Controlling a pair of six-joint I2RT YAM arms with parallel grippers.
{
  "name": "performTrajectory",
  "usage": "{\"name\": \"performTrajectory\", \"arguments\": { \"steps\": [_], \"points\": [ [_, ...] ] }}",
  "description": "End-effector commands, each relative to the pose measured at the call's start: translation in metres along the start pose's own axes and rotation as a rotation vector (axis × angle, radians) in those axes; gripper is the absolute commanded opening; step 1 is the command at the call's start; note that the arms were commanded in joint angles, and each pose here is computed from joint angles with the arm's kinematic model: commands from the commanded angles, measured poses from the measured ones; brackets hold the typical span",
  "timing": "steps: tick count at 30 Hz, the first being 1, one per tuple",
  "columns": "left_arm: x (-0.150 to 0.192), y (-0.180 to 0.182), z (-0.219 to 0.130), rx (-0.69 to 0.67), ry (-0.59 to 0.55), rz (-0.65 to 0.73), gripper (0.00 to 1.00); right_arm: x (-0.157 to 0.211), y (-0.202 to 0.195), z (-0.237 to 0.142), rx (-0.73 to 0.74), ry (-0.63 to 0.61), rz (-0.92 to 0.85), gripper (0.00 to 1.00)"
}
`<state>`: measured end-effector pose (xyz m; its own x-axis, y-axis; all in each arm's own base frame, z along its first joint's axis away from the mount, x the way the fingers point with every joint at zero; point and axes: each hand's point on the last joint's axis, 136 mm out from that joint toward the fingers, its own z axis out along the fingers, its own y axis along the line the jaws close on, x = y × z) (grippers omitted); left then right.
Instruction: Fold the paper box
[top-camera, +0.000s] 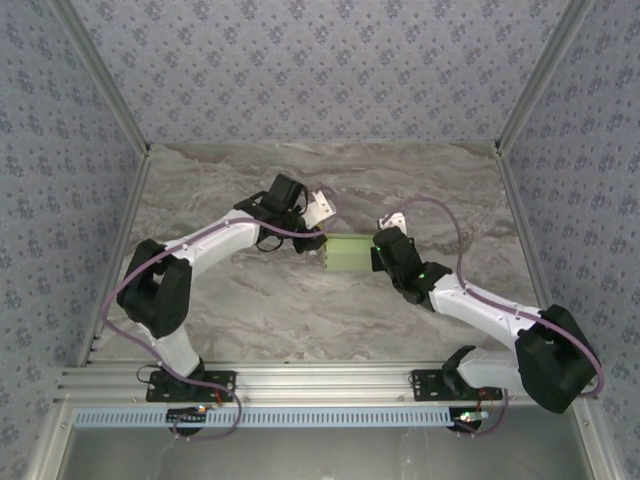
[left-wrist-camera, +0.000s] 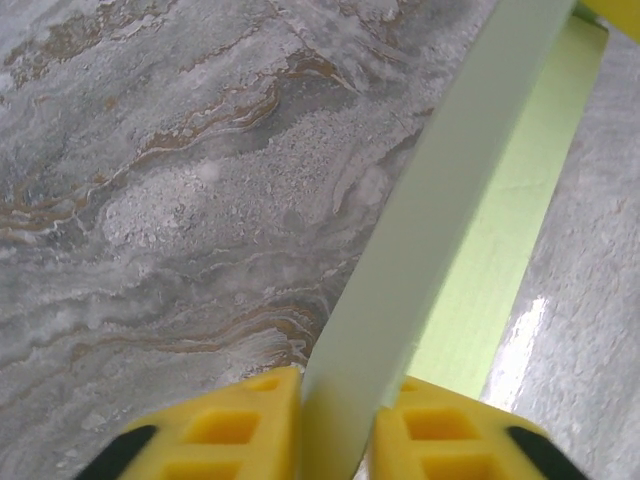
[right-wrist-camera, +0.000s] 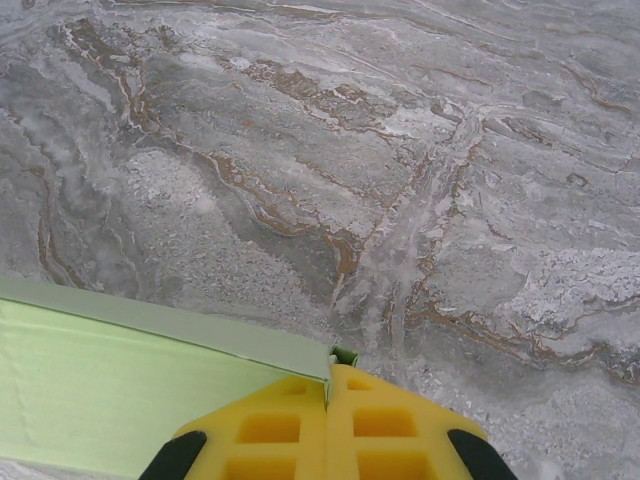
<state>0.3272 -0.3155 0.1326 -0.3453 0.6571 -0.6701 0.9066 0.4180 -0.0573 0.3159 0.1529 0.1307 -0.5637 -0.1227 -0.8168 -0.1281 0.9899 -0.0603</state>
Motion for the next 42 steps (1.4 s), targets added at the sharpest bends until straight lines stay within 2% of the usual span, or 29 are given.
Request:
{"name": "performTrajectory", "arguments": {
  "steps": [1, 6, 11, 14, 21, 32, 37, 42],
  "points": [
    [-0.004, 0.002, 0.002, -0.019, 0.025, 0.004, 0.16, 0.028, -0.001, 0.003, 0.02, 0.105, -0.055, 0.0],
    [-0.01, 0.014, 0.003, -0.153, 0.027, -0.086, 0.1, 0.026, 0.0, 0.0, 0.037, 0.097, -0.045, 0.0],
    [-0.013, 0.034, 0.0, -0.321, 0.003, -0.358, 0.07, 0.025, 0.005, -0.004, 0.05, 0.085, -0.034, 0.0],
    [-0.018, 0.033, -0.001, -0.363, -0.033, -0.469, 0.05, 0.025, 0.01, -0.005, 0.054, 0.083, -0.036, 0.0],
    [-0.02, 0.033, -0.005, -0.423, -0.07, -0.628, 0.0, 0.028, 0.014, -0.003, 0.056, 0.089, -0.04, 0.0],
    [0.001, 0.03, 0.0, -0.519, -0.137, -0.704, 0.0, 0.031, 0.011, 0.0, 0.067, 0.097, -0.037, 0.0],
    [0.008, 0.028, -0.002, -0.573, -0.175, -0.701, 0.0, 0.029, 0.012, 0.0, 0.063, 0.093, -0.028, 0.0],
    [0.031, 0.017, 0.004, -0.615, -0.21, -0.672, 0.0, 0.035, 0.011, 0.003, 0.058, 0.086, -0.027, 0.0]
  ]
}}
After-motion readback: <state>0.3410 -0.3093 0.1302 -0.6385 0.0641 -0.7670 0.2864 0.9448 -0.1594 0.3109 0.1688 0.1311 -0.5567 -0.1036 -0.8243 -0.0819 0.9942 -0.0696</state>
